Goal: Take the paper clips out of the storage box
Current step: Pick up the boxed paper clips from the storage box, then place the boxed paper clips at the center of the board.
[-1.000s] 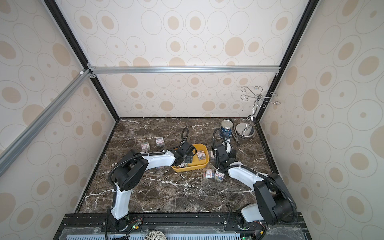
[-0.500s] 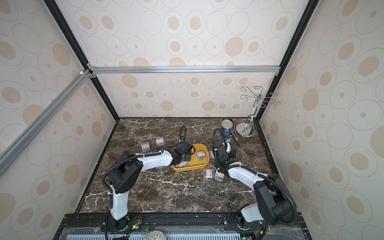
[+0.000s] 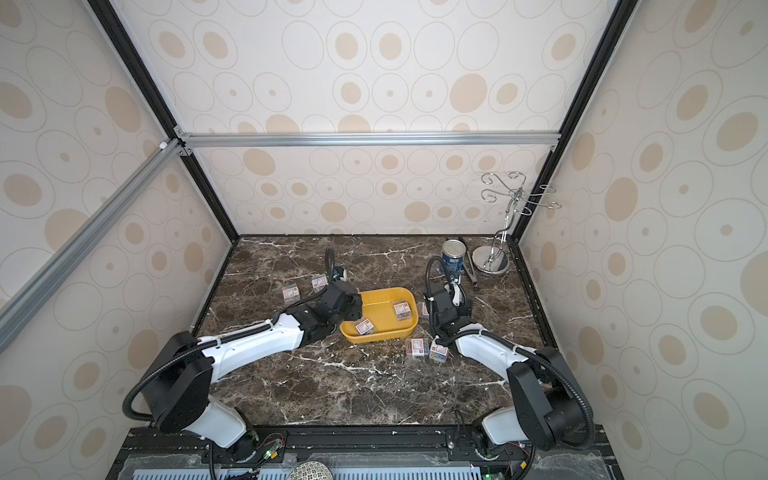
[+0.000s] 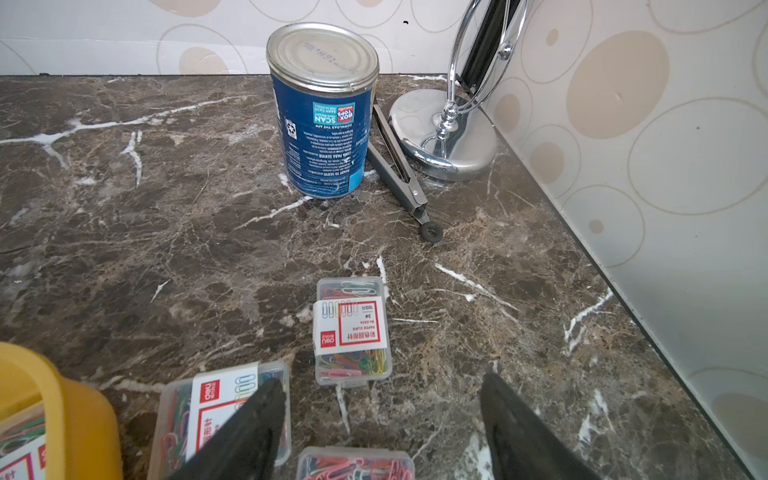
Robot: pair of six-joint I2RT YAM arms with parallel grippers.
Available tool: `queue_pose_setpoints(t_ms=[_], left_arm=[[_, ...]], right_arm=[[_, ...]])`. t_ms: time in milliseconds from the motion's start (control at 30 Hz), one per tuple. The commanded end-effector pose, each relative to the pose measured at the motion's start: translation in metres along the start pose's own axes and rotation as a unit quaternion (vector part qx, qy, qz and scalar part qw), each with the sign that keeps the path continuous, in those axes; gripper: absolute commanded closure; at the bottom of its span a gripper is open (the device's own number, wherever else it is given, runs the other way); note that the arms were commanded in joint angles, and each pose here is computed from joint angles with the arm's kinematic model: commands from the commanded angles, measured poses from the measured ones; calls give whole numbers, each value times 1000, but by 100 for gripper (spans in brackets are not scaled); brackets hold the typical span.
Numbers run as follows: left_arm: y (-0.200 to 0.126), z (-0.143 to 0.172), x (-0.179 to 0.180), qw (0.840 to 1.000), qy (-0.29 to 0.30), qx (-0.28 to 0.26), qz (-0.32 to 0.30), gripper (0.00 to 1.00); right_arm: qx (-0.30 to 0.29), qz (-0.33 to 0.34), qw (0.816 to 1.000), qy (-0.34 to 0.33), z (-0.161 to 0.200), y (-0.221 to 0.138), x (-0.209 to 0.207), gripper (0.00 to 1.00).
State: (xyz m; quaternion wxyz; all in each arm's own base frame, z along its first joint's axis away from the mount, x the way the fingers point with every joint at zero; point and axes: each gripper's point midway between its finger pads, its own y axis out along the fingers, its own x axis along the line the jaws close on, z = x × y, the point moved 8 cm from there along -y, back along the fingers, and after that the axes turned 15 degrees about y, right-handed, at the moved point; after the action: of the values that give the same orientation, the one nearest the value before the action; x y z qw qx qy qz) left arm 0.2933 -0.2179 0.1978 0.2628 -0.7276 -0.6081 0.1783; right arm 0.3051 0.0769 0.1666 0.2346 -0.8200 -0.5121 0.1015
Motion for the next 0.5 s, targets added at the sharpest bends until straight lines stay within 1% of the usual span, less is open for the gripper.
queue_pose_setpoints(t_ms=[0, 133, 267, 367, 467], left_arm=[[-11, -6, 31, 999, -26, -28, -38, 39], [-12, 6, 69, 997, -52, -20, -55, 39], [0, 22, 97, 995, -67, 0, -80, 39], [15, 32, 105, 994, -70, 25, -84, 40], [31, 37, 102, 994, -66, 43, -74, 41]], right_arm=[[-6, 2, 1000, 3, -2, -2, -2, 25], [-3, 4, 1000, -1, -2, -1, 0, 24], [-2, 5, 1000, -1, -2, -1, 0, 26], [-4, 3, 1000, 1, -2, -2, 0, 26], [-3, 3, 1000, 0, -2, -1, 0, 26]])
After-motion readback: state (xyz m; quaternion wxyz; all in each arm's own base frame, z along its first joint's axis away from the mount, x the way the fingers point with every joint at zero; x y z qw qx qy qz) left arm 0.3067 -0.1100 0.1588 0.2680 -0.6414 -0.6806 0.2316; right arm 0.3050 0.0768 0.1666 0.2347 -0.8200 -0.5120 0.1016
